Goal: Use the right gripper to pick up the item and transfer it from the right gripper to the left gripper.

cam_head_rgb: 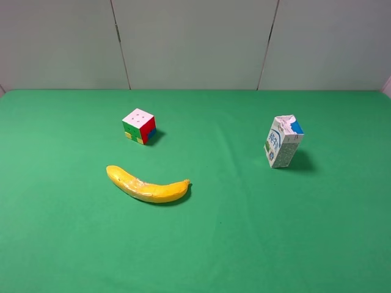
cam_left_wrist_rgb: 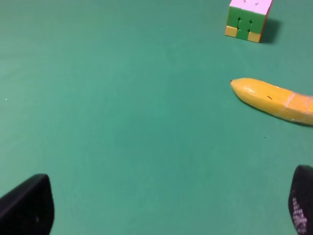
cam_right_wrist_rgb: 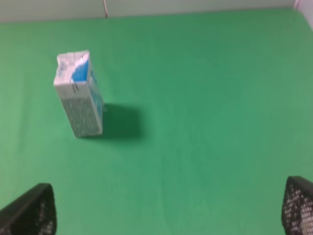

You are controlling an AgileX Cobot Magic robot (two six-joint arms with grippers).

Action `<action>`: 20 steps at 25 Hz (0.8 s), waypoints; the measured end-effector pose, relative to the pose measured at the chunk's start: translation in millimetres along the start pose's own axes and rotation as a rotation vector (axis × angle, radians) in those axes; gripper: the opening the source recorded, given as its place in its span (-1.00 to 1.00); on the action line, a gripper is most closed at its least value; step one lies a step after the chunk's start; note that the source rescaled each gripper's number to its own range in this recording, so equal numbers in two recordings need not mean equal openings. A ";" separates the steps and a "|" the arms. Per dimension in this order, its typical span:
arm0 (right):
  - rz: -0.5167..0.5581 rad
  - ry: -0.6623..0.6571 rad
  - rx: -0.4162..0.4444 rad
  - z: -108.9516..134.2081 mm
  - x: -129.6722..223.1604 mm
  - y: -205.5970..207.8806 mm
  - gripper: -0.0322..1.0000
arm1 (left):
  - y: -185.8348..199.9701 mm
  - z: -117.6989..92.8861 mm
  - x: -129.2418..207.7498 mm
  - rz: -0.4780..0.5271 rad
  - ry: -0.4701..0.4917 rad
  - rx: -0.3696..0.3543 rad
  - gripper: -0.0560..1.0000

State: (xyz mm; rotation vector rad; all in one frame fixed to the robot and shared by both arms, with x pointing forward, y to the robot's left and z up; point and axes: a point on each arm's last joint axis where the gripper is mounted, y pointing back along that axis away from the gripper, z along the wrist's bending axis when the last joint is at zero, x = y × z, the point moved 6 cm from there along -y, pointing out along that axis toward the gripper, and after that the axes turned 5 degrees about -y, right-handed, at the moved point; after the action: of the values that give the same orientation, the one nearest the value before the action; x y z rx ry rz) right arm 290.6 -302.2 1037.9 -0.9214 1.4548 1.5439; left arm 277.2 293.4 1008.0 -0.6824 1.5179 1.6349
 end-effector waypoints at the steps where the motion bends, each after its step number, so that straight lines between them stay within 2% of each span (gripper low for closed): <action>1: 0.003 0.000 0.000 0.4 -4.8 0.8 1.00 | 0.0 0.0 0.0 0.000 0.000 0.000 0.83; 9: 0.137 0.006 0.014 6.8 -60.2 -19.2 1.00 | 0.0 0.0 0.0 0.000 0.000 0.000 0.83; 14: 0.241 0.012 0.024 11.6 -94.3 -50.7 1.00 | 0.0 0.0 0.0 0.000 0.000 0.000 0.83; 20: 0.408 0.058 0.030 16.2 -113.4 -96.6 1.00 | 0.0 0.0 0.0 0.000 0.000 0.000 0.83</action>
State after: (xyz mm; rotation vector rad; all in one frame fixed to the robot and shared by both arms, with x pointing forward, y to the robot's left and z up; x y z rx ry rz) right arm 425.5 -292.9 1102.5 -0.6825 1.7842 1.7897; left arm 277.2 293.4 1008.0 -0.6824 1.5179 1.6349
